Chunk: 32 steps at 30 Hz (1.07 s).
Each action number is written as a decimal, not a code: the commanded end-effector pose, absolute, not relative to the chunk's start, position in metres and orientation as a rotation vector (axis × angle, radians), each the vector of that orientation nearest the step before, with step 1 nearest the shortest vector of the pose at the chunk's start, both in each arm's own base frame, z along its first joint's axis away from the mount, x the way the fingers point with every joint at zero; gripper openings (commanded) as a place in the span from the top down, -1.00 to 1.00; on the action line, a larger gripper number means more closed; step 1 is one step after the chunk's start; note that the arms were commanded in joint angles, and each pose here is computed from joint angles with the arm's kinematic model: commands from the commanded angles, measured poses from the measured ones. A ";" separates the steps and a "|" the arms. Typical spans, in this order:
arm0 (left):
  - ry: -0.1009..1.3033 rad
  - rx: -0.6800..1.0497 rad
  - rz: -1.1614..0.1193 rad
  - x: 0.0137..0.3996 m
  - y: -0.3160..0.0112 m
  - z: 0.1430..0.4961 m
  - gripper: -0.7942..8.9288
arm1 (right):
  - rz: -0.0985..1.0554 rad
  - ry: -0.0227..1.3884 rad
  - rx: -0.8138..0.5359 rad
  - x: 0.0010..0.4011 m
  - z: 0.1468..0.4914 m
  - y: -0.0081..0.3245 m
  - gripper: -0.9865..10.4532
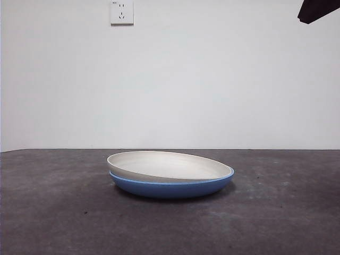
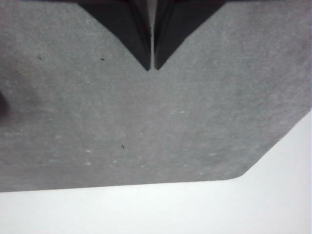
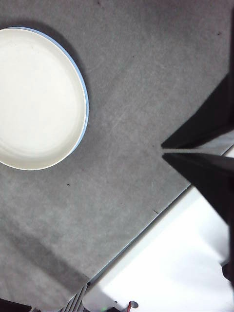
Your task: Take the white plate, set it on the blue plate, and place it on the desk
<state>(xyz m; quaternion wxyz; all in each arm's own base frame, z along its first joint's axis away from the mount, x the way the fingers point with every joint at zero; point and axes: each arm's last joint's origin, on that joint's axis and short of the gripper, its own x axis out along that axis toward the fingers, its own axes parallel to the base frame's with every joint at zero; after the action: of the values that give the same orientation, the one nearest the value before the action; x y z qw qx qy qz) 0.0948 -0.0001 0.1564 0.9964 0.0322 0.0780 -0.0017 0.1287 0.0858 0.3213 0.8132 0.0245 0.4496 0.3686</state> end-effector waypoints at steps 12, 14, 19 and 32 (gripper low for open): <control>0.181 0.060 0.000 0.096 0.000 0.149 0.81 | 0.805 0.937 0.041 0.129 0.326 0.088 0.81; 0.181 0.060 0.000 0.096 0.000 0.149 0.81 | 0.805 0.937 0.042 0.129 0.326 0.088 0.81; 0.181 0.060 0.000 0.096 0.000 0.149 0.81 | 0.775 0.861 -0.013 0.129 0.330 0.081 0.81; 0.181 0.060 0.000 0.096 0.000 0.149 0.81 | 0.463 0.274 0.039 0.115 0.313 0.025 0.81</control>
<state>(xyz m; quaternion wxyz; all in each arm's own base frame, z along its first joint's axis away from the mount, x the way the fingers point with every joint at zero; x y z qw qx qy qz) 0.0948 -0.0001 0.1565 0.9965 0.0309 0.0778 -0.0016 0.1151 0.0268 0.3148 0.9600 0.0307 0.1514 0.2337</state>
